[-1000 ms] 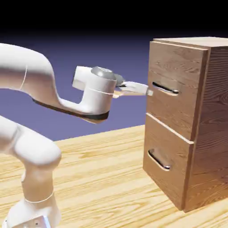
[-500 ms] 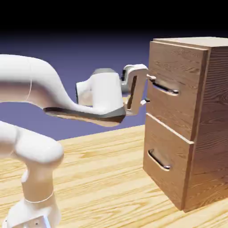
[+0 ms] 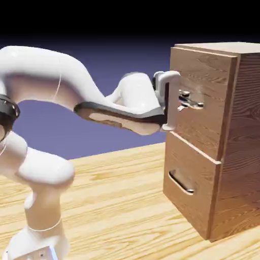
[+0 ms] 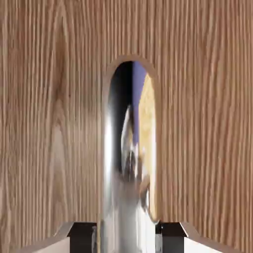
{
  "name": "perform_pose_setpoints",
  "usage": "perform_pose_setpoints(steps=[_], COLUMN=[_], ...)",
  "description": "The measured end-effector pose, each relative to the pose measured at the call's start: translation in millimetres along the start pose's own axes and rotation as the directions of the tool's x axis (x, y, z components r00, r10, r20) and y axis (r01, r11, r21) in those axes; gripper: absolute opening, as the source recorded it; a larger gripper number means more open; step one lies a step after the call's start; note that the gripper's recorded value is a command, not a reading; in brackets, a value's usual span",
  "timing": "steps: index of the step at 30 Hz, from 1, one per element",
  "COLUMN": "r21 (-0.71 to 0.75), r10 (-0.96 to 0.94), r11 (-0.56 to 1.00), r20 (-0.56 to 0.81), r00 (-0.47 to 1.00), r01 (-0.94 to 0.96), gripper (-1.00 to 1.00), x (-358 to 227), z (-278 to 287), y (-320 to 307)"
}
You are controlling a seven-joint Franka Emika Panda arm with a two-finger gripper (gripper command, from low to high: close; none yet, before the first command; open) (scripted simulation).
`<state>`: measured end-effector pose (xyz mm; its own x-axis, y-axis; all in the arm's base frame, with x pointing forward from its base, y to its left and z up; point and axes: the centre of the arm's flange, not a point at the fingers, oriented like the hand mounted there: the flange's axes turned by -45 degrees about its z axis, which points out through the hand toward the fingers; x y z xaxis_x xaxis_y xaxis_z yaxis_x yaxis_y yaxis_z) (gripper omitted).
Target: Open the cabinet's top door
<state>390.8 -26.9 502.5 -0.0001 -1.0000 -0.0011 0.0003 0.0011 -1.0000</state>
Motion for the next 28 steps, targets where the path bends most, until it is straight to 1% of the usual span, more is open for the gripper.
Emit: perform_pose_setpoints(steps=[25, 26, 28], r21=[0.001, 0.001, 0.000], r10=[-0.001, -0.001, -0.001], r11=[1.000, 1.000, 1.000], r20=[0.000, 0.000, 0.001], r00=[1.000, 1.000, 1.000], r01=[0.001, 0.001, 0.001], gripper=[-1.00, 1.00, 1.00], x=[0.2, 0.2, 0.2], z=[-252.0, -253.9, -254.0], y=[-0.1, -0.1, 0.1])
